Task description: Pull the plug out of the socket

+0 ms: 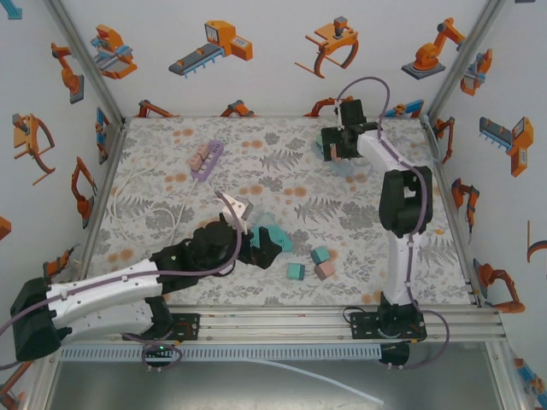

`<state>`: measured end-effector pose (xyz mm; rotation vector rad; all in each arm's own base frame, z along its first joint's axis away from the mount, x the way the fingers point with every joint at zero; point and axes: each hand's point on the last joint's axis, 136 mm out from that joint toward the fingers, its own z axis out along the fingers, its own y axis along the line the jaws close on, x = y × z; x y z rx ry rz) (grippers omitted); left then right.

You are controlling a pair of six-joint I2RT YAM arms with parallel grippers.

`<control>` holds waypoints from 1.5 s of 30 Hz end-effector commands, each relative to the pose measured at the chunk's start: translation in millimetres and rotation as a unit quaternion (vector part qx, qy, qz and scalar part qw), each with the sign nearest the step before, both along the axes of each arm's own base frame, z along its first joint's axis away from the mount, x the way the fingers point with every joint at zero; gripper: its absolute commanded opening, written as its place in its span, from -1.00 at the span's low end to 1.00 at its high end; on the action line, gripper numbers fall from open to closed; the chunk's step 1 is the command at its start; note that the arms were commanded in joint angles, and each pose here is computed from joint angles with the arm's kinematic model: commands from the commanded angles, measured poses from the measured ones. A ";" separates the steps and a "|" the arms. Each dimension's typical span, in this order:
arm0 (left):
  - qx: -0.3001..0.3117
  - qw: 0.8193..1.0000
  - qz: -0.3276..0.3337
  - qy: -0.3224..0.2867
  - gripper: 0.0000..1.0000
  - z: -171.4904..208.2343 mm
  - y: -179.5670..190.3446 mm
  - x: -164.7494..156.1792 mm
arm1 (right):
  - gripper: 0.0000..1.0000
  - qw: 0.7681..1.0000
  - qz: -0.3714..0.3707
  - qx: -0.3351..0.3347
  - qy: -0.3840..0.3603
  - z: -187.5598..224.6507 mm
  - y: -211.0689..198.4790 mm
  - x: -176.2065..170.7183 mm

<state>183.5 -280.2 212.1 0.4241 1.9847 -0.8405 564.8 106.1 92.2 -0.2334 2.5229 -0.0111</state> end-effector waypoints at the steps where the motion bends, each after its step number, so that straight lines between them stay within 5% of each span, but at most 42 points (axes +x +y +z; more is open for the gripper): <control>1: 0.008 1.000 0.002 0.026 0.94 -12.9 15.0 -3.8 | 0.93 0.999 0.027 -0.008 0.037 -14.1 2.6 0.2; 8: 0.001 0.999 0.019 0.035 0.94 -17.0 30.2 0.2 | 0.62 0.993 0.056 0.011 0.101 -47.6 13.4 -4.5; 11: 0.001 0.999 0.022 0.036 0.94 -16.9 31.4 2.7 | 0.35 0.990 0.070 0.017 0.118 -53.5 17.4 -9.2; 15: 0.003 0.999 0.023 0.040 0.94 -16.9 29.8 6.1 | 0.03 0.989 0.084 0.030 0.116 -47.1 23.5 -12.8; 21: 0.003 0.999 0.019 0.045 0.94 -16.1 27.1 6.9 | -0.17 0.986 0.123 0.060 0.094 -32.9 39.7 -22.8; 30: -0.001 0.997 0.035 0.061 0.94 -23.8 35.3 5.0 | -0.28 0.964 0.249 0.054 0.080 -20.1 85.0 -73.5; 45: -0.003 0.998 0.029 0.061 0.94 -21.9 34.9 2.9 | -0.31 0.867 0.488 0.003 0.098 -21.6 132.9 -179.4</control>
